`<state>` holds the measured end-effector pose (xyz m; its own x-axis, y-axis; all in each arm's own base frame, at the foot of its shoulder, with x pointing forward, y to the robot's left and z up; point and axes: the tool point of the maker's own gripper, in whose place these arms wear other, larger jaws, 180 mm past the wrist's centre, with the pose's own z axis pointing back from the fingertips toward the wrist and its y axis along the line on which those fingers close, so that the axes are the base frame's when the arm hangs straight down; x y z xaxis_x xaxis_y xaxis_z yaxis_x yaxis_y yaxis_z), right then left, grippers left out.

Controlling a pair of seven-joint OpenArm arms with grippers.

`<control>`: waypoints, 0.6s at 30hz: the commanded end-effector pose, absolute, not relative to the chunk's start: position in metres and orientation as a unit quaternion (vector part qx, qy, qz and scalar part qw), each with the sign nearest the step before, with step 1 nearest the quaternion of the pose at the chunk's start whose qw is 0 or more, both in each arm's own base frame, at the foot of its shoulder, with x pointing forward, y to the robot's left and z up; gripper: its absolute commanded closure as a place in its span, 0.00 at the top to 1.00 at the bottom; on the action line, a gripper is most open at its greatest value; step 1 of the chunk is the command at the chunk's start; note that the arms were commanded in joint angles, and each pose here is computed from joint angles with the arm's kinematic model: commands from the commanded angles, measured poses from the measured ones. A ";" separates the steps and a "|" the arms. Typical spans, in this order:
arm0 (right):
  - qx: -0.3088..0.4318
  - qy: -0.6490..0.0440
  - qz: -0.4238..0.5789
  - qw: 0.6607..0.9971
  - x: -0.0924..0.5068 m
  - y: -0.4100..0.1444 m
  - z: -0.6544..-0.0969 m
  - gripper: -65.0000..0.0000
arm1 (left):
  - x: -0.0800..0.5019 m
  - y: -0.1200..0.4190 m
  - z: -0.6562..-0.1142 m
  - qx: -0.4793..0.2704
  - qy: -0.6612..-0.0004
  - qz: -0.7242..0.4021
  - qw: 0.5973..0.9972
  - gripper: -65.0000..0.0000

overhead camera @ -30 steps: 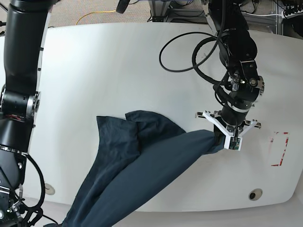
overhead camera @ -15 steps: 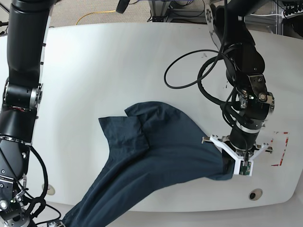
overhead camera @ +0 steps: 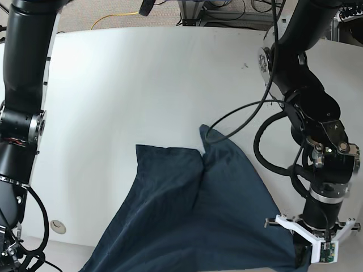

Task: Fold the T-shirt properly
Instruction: 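Raise the shirt high with both grippers, stretching it between them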

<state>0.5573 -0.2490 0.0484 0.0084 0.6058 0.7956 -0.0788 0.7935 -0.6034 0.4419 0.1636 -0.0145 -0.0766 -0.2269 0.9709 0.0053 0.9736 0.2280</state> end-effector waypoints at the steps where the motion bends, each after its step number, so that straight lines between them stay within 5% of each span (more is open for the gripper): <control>1: -0.207 -0.685 0.235 0.658 0.553 -0.257 0.083 0.00 | 0.436 0.180 0.020 0.086 -0.759 -0.061 0.643 0.03; 12: -0.202 -0.674 0.236 0.671 0.556 -0.258 0.064 0.00 | 0.437 0.190 0.004 0.088 -0.731 -0.046 0.675 0.06; 18: -0.202 -0.674 0.236 0.670 0.556 -0.258 0.065 0.00 | 0.436 0.192 0.022 0.093 -0.745 -0.044 0.660 0.06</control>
<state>0.5617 -0.2562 0.0220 0.0654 0.5942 0.8016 -0.1029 0.8031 -0.5869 0.4400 0.1912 -0.0155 0.0001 -0.1887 0.9820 -0.0565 0.9805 0.1884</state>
